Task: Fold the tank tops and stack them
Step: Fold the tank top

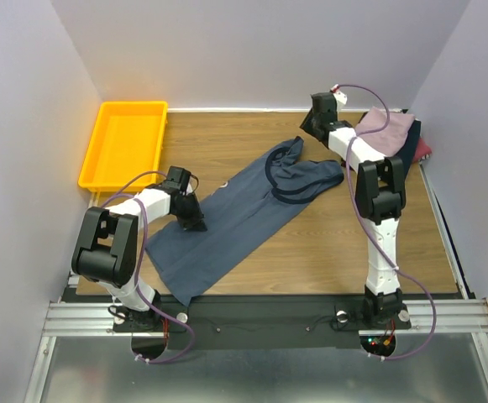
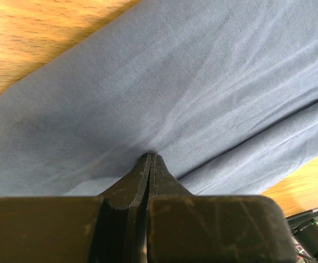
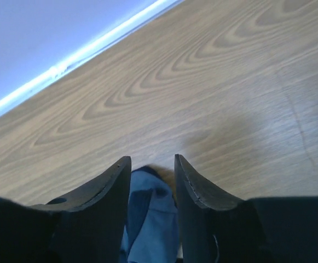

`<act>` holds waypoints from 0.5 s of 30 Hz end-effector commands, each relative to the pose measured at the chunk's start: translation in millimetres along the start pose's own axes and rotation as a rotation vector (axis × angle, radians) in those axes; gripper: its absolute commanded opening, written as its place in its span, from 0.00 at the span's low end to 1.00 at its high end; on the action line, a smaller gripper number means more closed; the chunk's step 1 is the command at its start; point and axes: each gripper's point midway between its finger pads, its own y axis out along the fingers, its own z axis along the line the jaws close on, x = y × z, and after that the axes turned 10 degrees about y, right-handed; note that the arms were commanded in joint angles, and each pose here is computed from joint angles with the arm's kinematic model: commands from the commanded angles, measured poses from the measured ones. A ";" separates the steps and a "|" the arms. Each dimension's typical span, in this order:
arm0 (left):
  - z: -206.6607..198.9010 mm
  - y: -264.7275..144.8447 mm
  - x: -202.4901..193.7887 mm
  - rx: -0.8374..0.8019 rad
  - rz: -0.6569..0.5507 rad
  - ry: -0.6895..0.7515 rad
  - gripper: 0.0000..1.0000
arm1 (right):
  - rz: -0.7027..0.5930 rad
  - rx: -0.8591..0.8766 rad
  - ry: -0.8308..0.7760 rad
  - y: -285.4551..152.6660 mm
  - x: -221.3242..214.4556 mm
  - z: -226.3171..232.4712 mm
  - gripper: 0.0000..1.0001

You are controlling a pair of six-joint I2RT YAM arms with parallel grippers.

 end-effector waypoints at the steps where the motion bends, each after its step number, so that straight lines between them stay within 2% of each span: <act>1: 44.7 10.3 -26.0 0.167 0.078 -0.016 0.05 | -0.164 0.033 0.030 -19.6 67.5 19.3 0.46; 3: 44.8 9.6 -24.4 0.166 0.074 -0.017 0.05 | -0.154 0.043 0.029 -19.5 69.8 17.5 0.47; 9: 48.9 8.1 -18.2 0.171 0.066 -0.026 0.04 | 0.057 0.224 -0.048 -24.5 25.4 39.4 0.48; 15: 50.8 7.8 -15.0 0.174 0.064 -0.027 0.04 | 0.172 0.240 -0.064 -24.0 -21.0 22.0 0.56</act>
